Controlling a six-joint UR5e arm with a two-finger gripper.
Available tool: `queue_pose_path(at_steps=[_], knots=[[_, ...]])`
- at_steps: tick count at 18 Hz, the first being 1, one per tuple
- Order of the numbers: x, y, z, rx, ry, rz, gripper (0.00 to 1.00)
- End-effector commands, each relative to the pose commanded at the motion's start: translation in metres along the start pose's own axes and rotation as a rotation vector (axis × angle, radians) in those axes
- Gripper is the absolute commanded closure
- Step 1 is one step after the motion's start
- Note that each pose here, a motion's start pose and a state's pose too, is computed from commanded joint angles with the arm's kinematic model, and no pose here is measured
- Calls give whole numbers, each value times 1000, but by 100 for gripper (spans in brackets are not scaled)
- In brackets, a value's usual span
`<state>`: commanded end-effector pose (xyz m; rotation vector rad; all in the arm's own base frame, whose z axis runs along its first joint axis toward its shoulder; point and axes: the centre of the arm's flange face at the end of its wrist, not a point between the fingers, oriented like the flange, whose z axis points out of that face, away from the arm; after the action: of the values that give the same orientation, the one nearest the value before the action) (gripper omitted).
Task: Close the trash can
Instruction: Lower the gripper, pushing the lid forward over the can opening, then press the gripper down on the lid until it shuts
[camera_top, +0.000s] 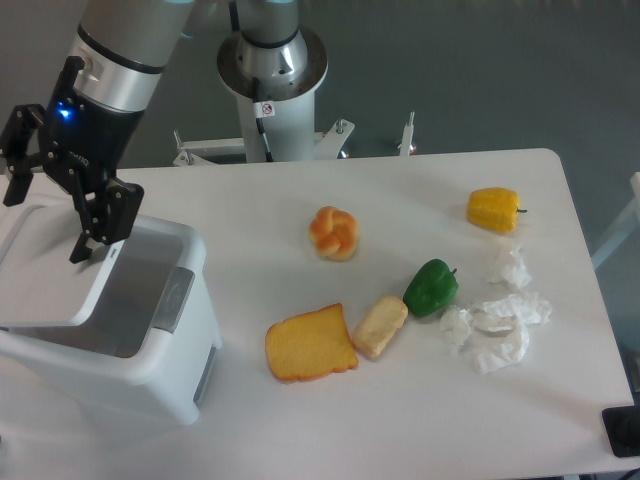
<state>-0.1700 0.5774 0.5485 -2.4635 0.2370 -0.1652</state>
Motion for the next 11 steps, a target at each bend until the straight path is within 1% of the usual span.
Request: queue_pose_path(at_steps=[11], knots=[[-7,3,7,-10,1,-8,0]])
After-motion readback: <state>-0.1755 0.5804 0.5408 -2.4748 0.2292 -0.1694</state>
